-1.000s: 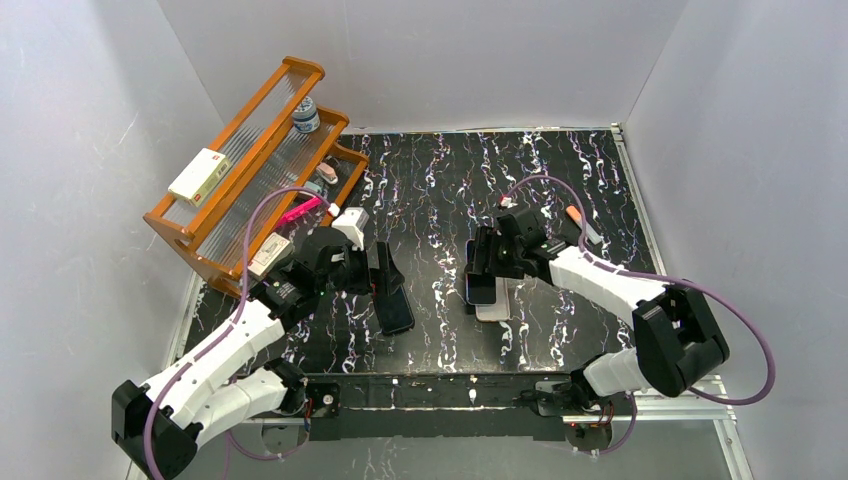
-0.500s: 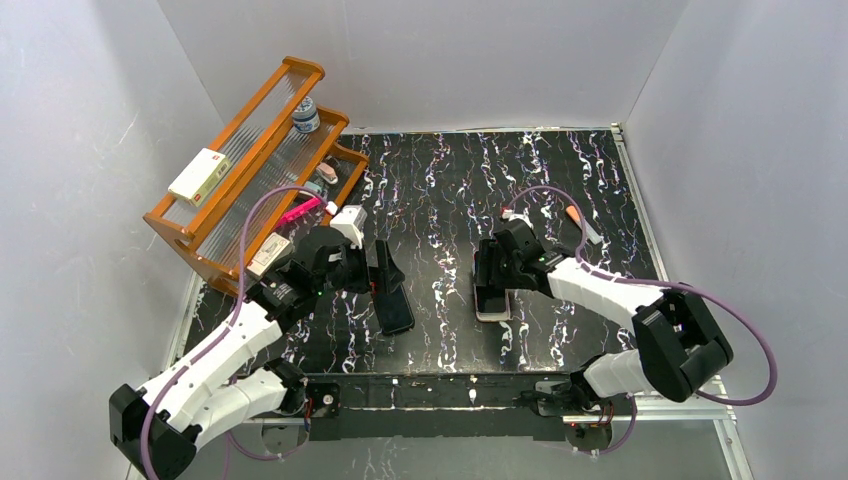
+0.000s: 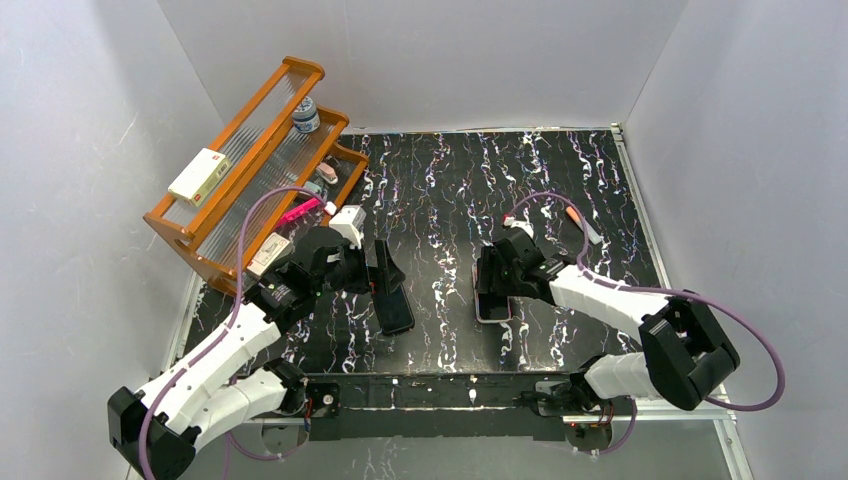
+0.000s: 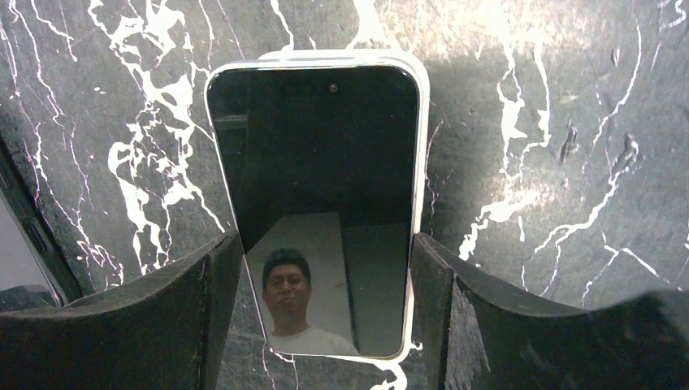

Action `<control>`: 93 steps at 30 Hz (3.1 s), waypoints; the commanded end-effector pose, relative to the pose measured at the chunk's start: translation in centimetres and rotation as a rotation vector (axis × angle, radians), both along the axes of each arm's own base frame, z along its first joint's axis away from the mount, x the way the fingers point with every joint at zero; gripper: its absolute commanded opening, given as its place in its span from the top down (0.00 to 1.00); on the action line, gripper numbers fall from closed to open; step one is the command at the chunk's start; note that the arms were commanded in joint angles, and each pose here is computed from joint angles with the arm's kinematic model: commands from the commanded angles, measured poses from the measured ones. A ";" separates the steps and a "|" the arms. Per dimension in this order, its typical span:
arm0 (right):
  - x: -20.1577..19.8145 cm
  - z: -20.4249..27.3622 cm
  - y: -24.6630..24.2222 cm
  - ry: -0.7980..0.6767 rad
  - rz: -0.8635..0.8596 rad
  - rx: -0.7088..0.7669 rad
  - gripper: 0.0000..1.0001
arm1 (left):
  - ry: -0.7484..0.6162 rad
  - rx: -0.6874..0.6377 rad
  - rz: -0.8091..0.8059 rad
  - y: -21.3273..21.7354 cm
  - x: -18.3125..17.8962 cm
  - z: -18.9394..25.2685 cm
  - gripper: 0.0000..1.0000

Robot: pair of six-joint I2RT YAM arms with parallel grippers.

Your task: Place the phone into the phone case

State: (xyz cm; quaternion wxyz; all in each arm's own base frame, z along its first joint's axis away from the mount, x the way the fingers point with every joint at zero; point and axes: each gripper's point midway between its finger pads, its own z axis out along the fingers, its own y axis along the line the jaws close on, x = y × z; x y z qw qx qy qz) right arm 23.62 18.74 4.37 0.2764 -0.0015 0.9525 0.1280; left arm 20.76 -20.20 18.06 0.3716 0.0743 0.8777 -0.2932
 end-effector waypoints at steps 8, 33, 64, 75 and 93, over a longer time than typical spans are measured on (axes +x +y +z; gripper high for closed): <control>-0.6 3.1 0.1 0.023 -0.002 0.001 0.08 | 0.043 0.000 -0.012 -0.7 0.2 -0.7 0.02; 1.2 2.1 -3.0 0.127 -0.002 0.350 0.42 | 0.213 -0.134 -0.043 -12.5 4.1 -4.9 0.39; 0.6 0.7 -1.4 0.154 -0.006 0.630 0.44 | 0.411 -0.156 -0.210 -20.4 2.0 -15.1 0.79; 0.1 2.8 0.3 0.156 0.061 0.831 0.48 | 0.442 -0.135 -0.244 -19.8 -0.5 -16.0 0.86; -1.1 1.5 0.1 0.211 0.075 0.870 0.64 | 0.436 -0.164 -0.302 -19.3 -1.9 -15.4 0.87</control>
